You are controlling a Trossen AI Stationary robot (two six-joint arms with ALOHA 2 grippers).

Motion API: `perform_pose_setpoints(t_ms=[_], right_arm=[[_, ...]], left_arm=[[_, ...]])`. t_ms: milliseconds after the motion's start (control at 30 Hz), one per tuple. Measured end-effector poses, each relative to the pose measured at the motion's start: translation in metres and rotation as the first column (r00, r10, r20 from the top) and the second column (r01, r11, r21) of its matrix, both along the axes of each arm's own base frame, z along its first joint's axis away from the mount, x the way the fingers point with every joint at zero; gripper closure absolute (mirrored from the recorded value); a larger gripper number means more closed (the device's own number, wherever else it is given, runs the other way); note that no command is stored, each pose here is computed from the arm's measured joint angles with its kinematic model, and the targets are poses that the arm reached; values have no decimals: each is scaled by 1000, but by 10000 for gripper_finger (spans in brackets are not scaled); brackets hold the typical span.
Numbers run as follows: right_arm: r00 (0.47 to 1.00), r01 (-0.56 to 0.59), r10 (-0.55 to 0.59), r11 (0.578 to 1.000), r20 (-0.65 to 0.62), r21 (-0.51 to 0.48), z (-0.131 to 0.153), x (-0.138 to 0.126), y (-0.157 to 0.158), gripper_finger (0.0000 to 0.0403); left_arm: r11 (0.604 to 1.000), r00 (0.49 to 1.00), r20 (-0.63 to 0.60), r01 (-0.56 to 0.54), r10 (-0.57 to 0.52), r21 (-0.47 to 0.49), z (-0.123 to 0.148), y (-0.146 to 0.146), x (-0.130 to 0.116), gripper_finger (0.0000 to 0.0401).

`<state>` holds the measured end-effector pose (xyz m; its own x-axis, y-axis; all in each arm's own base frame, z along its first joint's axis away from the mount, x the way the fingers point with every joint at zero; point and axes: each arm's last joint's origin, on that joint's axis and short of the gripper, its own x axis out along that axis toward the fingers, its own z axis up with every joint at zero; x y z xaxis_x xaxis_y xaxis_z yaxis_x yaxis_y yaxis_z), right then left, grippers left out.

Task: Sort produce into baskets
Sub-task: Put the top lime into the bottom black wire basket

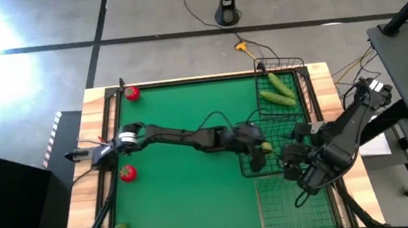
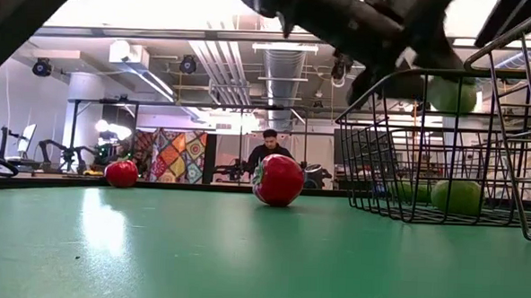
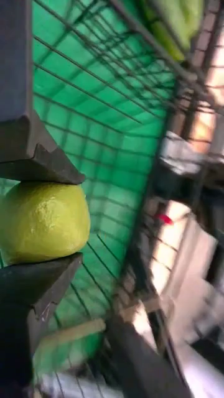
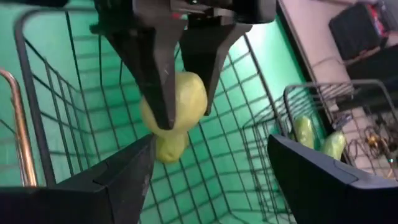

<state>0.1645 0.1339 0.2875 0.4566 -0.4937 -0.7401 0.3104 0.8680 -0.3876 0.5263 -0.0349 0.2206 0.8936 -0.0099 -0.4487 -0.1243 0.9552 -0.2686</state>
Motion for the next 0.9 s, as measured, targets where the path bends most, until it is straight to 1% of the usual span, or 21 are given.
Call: perform_pose_setpoints(t_ms=[100, 233, 300, 367, 433, 533, 700, 800, 900], right_arm=[[999, 18, -18, 1000, -29, 0, -6, -3, -3, 103], [997, 33, -33, 999, -66, -7, -16, -8, -6, 108], [994, 40, -40, 999, -104, 3, -22, -11, -8, 110], [992, 55, -54, 998, -113, 6, -25, -13, -10, 110], [994, 69, -68, 998, -89, 8, -29, -14, -11, 109], [997, 60, -59, 998, -54, 6, -35, -15, -11, 106], [996, 54, -50, 997, 78, -61, -51, -15, -12, 96], [995, 51, -44, 996, 93, -77, -61, -14, -12, 84], [991, 54, -42, 994, 125, -96, -63, -14, -13, 70]], left_arm=[[1000, 999, -43, -13, 14, 11, 1, 0, 8, 251], [1000, 999, -36, -27, 27, -1, 3, 0, 13, 250], [999, 998, -41, -53, 52, -9, 0, 0, 14, 250], [996, 996, -40, -83, 82, -22, -4, 3, 14, 250], [993, 995, -5, -103, 103, -56, -8, 5, 15, 250], [986, 991, 43, -120, 125, -113, -9, 6, 16, 250], [964, 977, 147, -120, 158, -238, -7, 5, 18, 250], [946, 970, 170, -116, 173, -302, -13, 5, 17, 250], [934, 965, 183, -117, 188, -338, -15, 5, 16, 250]])
